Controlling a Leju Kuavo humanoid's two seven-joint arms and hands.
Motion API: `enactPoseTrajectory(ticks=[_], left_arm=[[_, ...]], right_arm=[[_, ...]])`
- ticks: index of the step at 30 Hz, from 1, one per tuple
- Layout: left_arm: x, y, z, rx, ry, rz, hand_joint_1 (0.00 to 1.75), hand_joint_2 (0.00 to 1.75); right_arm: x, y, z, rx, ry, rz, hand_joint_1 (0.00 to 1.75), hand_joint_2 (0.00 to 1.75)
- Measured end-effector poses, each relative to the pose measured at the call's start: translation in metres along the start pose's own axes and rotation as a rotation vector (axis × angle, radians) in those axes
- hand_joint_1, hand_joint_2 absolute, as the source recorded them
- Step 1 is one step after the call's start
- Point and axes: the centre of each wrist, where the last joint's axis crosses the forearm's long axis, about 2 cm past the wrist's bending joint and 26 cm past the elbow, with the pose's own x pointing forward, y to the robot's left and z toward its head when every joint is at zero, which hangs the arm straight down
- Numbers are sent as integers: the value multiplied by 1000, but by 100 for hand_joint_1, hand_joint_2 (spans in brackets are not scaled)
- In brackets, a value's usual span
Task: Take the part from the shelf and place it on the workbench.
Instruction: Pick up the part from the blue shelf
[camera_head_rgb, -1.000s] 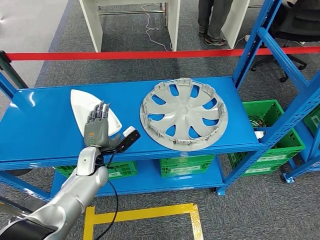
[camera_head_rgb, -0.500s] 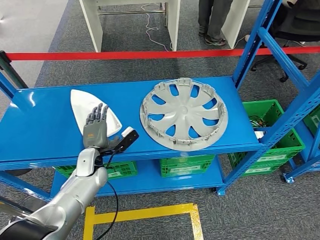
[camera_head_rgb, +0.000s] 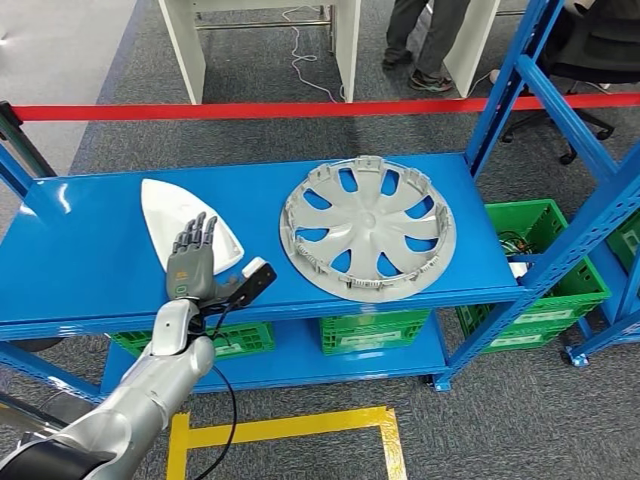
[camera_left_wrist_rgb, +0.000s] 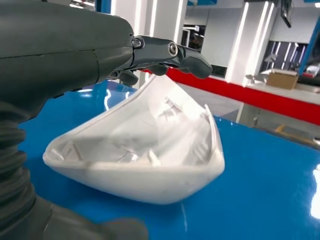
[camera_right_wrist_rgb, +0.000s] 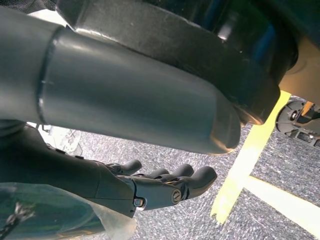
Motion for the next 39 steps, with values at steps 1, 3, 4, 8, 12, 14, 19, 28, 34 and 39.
enactPoseTrajectory(ticks=[1,3,4,8,12,14,19,28,34,39], left_arm=[[0,-1,0,-10,0,-4,175,175],[0,-2,1,-35,7,-10,175,175],[0,-2,1,-49,14,-14,175,175],[0,-4,2,-89,45,-33,175,175],[-2,-5,3,-110,69,-51,175,175],[-2,-5,2,-110,74,-60,175,175],[-3,-2,-1,-109,81,-70,175,175],[-6,-1,-1,-62,23,-44,175,175],[-7,5,9,98,-289,-4,175,175],[-14,20,8,213,-269,34,175,175]], right_arm=[[0,0,0,0,0,0,0,0],[0,0,0,0,0,0,0,0],[0,0,0,0,0,0,0,0],[0,0,0,-1,0,1,0,0],[0,0,0,-1,-1,2,0,0],[1,0,0,-1,-2,3,0,0],[1,-1,0,-3,-3,3,0,0],[2,-1,0,-6,-10,1,0,175],[5,-3,1,-14,-22,2,0,175],[11,-6,2,-23,-35,1,0,175]])
